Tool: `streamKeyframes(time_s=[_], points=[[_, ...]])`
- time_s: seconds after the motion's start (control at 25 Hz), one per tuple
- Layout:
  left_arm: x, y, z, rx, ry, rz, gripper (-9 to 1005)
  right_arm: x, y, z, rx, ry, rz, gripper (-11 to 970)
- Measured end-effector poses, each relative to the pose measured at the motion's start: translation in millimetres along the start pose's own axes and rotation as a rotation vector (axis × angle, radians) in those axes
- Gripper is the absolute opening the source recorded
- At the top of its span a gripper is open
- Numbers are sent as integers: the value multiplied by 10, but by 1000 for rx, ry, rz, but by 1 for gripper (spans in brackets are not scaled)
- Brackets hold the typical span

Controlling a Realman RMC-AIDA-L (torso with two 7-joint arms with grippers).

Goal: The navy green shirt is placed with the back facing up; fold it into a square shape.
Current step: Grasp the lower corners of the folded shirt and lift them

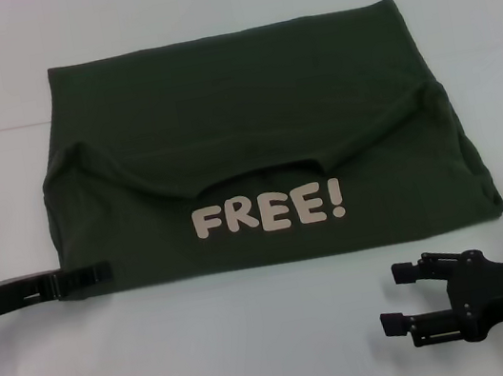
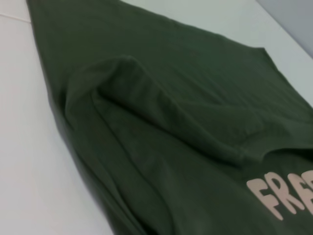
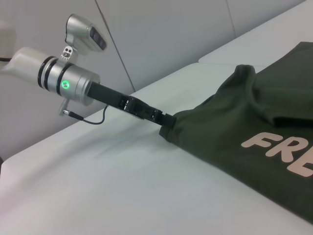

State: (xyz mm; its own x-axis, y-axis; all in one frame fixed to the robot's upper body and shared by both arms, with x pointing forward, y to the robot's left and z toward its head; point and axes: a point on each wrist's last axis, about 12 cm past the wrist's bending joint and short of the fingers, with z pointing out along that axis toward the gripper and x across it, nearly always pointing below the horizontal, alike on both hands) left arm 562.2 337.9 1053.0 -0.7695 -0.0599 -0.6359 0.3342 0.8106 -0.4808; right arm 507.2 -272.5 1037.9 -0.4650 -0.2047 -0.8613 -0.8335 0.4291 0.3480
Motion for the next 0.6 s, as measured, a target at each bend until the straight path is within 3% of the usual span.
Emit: streamKeyframes(time_s=[0.24,0.6], points=[[2,-7,38,-23,5,26,740,-3,-4,-5,4,-4,6,906],[-31,-21,30,-22,1,58,365,-9,-9,-11,7,-9,11,907]])
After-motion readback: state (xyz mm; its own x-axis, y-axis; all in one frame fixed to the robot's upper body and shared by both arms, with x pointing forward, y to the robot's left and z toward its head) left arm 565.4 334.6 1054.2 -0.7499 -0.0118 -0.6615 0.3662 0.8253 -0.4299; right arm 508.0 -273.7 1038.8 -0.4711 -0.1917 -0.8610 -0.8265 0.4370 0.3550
